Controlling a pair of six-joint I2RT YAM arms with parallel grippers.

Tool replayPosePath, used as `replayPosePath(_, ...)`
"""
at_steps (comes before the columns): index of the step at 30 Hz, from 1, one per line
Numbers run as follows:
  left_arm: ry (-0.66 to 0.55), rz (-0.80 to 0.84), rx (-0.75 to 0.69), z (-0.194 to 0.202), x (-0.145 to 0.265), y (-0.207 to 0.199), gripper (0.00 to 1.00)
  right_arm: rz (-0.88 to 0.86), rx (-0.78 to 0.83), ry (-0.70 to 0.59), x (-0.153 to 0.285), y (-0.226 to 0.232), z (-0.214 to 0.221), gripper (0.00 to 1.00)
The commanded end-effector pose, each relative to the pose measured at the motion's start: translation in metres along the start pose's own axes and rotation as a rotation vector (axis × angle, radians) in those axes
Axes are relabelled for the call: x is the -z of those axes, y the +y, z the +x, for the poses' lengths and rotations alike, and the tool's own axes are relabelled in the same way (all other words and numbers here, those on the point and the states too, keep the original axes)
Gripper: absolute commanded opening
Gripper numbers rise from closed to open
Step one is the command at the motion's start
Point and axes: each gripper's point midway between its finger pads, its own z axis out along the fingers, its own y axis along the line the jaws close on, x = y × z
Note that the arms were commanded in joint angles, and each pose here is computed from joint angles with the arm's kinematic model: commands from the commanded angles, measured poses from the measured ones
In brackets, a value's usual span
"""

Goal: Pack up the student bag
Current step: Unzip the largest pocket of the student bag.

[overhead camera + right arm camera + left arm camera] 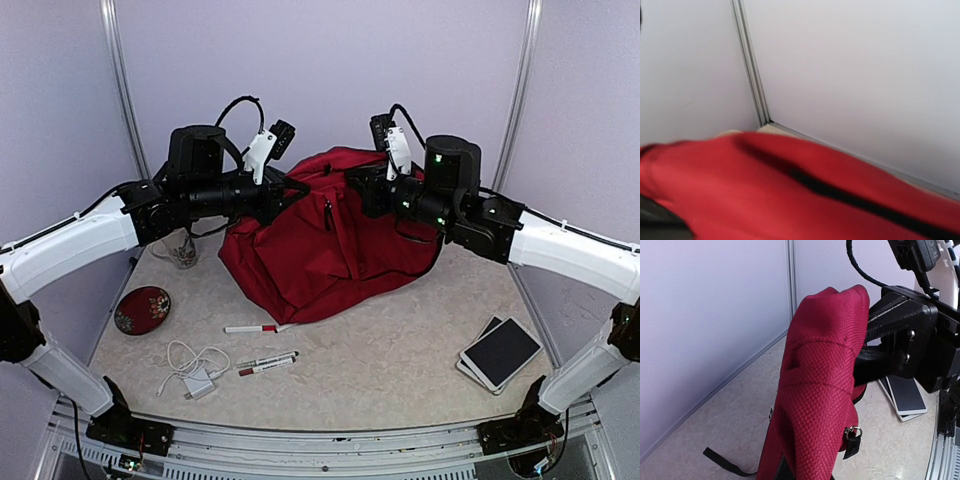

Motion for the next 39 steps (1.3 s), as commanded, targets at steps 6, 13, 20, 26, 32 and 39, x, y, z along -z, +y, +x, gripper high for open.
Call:
replayPosePath(6,-0.192,-0.001,0.01,-0.045,0.035,0.017,0.0,0.175,-0.041,0.016,0.075,-0.092,-0.01,0.0)
replayPosePath(13,-0.205,0.05,0.0,-0.042,0.033,0.009,0.0,0.066,-0.033,0.116,0.087,-0.098,0.018,0.0)
replayPosePath(20,-0.169,0.277,-0.035,-0.006,0.016,-0.036,0.0,-0.007,0.03,-0.015,0.082,-0.082,-0.045,0.0)
replayPosePath(26,-0.218,0.31,-0.099,-0.012,0.006,-0.064,0.01,-0.064,0.106,-0.128,0.076,-0.067,-0.106,0.0)
replayPosePath(32,-0.256,0.307,-0.102,-0.014,0.005,-0.07,0.09,-0.129,0.138,-0.166,0.071,-0.055,-0.129,0.0)
replayPosePath(39,-0.053,0.613,0.022,0.035,0.012,-0.1,0.99,-0.223,0.067,-0.08,0.055,-0.048,-0.075,0.0)
